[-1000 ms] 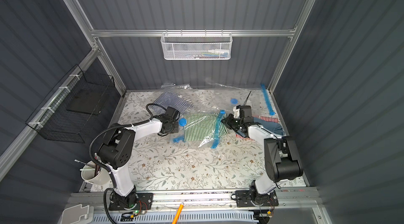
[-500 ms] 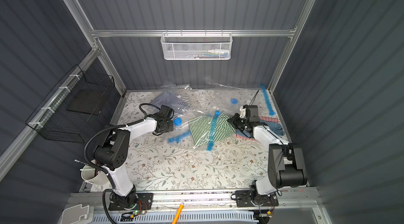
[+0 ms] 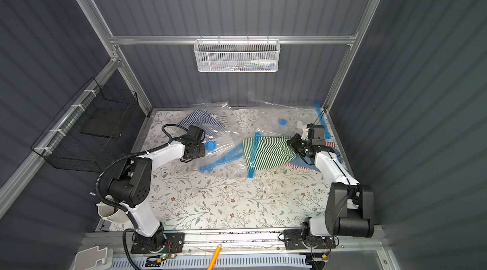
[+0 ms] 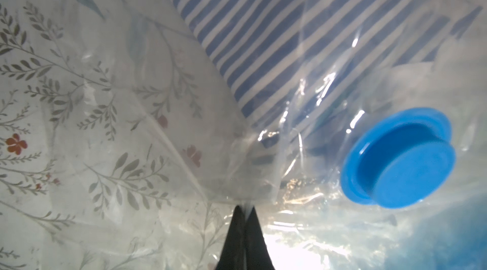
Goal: Take the tank top out of the vacuum bag
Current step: Take out the tank top from the vacuum bag.
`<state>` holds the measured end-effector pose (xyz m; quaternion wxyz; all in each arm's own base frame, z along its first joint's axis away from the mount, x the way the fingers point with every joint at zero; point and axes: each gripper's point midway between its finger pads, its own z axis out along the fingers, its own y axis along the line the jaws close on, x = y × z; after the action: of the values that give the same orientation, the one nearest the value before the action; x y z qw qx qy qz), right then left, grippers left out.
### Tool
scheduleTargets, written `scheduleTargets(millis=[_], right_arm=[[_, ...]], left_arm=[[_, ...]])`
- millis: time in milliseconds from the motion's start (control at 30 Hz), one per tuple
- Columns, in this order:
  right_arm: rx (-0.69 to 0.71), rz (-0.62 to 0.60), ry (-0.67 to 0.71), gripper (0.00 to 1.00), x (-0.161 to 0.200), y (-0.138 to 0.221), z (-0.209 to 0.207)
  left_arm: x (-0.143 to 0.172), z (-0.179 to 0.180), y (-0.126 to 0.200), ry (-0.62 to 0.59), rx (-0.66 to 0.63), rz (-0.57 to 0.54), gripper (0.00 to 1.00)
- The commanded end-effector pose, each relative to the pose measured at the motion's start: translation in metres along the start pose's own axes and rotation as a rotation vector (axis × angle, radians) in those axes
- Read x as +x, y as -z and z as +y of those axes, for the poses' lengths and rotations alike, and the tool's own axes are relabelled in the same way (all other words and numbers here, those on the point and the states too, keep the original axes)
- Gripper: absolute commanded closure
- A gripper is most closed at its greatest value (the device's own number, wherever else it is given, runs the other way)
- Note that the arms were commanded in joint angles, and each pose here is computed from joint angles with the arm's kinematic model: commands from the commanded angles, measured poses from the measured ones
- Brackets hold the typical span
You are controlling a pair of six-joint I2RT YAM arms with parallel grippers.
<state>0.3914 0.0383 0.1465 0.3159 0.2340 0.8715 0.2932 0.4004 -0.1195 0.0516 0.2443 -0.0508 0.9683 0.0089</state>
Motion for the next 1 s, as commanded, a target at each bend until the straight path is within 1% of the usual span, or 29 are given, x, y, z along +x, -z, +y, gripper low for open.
scheduleTargets(millis=[0, 300, 600, 700, 967], right_arm=[[0.025, -0.078, 0.025, 1.0, -0.028, 0.018, 0.0], [0.05, -0.168, 0.027, 1.0, -0.061, 0.049, -0.001], [0.07, -0.236, 0.031, 1.0, -0.08, 0.069, -0.004], [0.072, -0.255, 0.012, 1.0, -0.087, 0.076, -0.007], [0.046, -0.268, -0.004, 1.0, -0.101, 0.076, -0.002]], left_arm=[[0.003, 0.009, 0.007, -0.008, -0.019, 0.003, 1.0], [0.004, 0.008, 0.003, -0.023, -0.017, 0.004, 1.0], [0.006, 0.006, -0.001, -0.021, 0.0, 0.015, 1.0], [0.005, 0.005, -0.001, -0.022, 0.002, 0.015, 1.0], [0.009, 0.003, -0.007, -0.022, 0.014, 0.034, 1.0]])
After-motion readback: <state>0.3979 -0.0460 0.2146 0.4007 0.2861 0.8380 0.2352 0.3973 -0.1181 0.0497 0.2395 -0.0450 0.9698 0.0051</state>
